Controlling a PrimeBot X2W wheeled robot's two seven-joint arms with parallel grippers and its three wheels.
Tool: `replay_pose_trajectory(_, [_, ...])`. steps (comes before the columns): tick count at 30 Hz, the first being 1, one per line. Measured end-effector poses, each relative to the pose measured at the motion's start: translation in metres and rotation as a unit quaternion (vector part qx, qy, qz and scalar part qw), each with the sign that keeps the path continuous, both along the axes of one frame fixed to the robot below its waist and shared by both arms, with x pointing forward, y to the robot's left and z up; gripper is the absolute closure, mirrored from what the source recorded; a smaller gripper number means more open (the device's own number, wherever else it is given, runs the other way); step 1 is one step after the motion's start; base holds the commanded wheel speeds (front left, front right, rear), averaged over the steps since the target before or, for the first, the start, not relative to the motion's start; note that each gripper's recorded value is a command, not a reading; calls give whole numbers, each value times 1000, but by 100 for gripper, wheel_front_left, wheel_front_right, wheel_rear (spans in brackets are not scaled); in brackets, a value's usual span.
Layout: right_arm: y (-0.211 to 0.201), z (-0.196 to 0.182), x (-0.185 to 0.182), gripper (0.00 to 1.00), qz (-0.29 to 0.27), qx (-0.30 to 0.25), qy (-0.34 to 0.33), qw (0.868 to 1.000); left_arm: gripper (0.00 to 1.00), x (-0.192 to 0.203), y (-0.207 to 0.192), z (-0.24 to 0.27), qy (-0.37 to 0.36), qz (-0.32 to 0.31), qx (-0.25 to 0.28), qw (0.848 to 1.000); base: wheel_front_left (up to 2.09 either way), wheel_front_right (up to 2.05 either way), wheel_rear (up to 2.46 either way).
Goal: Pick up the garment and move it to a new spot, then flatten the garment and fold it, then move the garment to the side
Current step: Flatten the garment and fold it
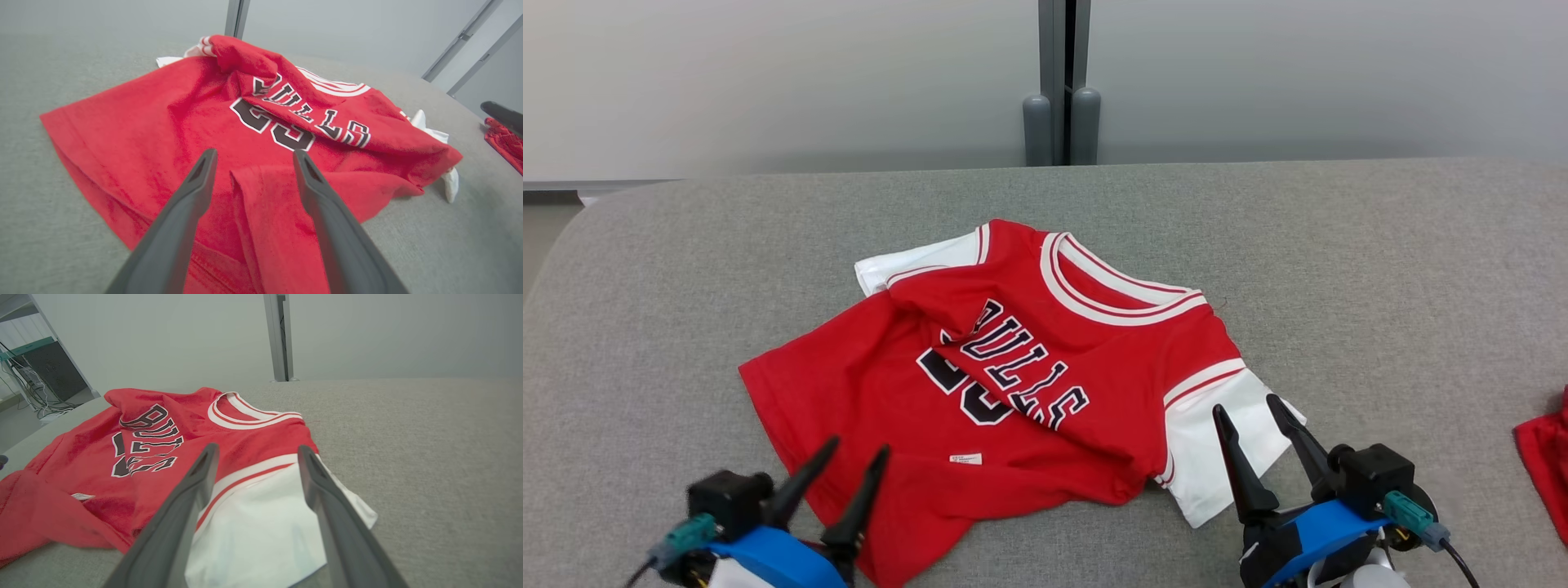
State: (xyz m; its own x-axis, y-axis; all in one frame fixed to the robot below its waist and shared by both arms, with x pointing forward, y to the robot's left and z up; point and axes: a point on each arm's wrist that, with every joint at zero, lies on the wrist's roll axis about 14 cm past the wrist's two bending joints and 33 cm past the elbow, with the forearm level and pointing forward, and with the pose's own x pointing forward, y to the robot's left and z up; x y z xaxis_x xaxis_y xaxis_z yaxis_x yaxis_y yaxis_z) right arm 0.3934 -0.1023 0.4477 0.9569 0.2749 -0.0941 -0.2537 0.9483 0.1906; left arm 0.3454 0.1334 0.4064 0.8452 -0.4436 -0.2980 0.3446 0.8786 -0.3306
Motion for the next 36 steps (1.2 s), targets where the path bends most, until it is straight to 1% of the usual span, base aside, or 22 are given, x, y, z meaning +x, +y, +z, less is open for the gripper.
replay_pose_trajectory(3, [3, -1, 2, 0, 4, 1, 1, 1000, 0, 22, 30, 15, -32, 47, 12, 998, 0, 0, 0])
replay_pose_trajectory(5, [3, -3, 3, 0, 5, 1, 4, 1000, 0, 30, 41, 15, -37, 65, 21, 997, 0, 0, 0])
replay_pose_trajectory(6, [3, -3, 3, 0, 5, 1, 4, 1000, 0, 30, 41, 15, -37, 65, 21, 997, 0, 0, 0])
replay_pose_trajectory(7, [3, -3, 4, 0, 4, 3, 4, 1000, 0, 38, 50, 11, -35, 83, 28, 996, 0, 0, 0])
replay_pose_trajectory(9, [0, -4, 4, 0, 0, 3, 6, 1000, 0, 40, 60, -3, -16, 91, 49, 995, 0, 0, 0])
replay_pose_trajectory(12, [-7, -8, 3, 0, -10, 2, 11, 1000, 0, 47, 60, -19, 10, 97, 50, 994, 0, 0, 0])
replay_pose_trajectory(16, [-19, -12, 3, 0, -26, -4, 16, 1000, 0, 59, 64, -35, 32, 94, 71, 993, 0, 0, 0])
replay_pose_trajectory(18, [-23, -14, 2, 0, -32, -4, 18, 999, 0, 61, 66, -43, 47, 99, 70, 991, 0, 0, 0])
replay_pose_trajectory(20, [-26, -15, 1, 0, -36, -5, 20, 999, 0, 57, 65, -56, 67, 91, 84, 990, 0, 0, 0])
replay_pose_trajectory(22, [-29, -16, 1, 0, -40, -6, 21, 999, 0, 57, 60, -62, 78, 87, 80, 990, 0, 0, 0])
replay_pose_trajectory(25, [-31, -17, 1, 0, -43, -6, 22, 999, 1, 57, 58, -71, 93, 72, 94, 989, 0, 0, 0])
replay_pose_trajectory(27, [-31, -17, 1, 0, -44, -6, 21, 999, 100, 57, 56, -76, 100, 58, 106, 988, 0, 0, 0])
replay_pose_trajectory(32, [-34, -16, 1, 0, -48, -3, 21, 999, 100, 65, 54, -78, 103, 40, 120, 987, 0, 0, 0])
replay_pose_trajectory(36, [-36, -16, 1, 0, -53, -3, 20, 998, 100, 86, 56, -63, 73, 37, 121, 989, 0, 0, 0])
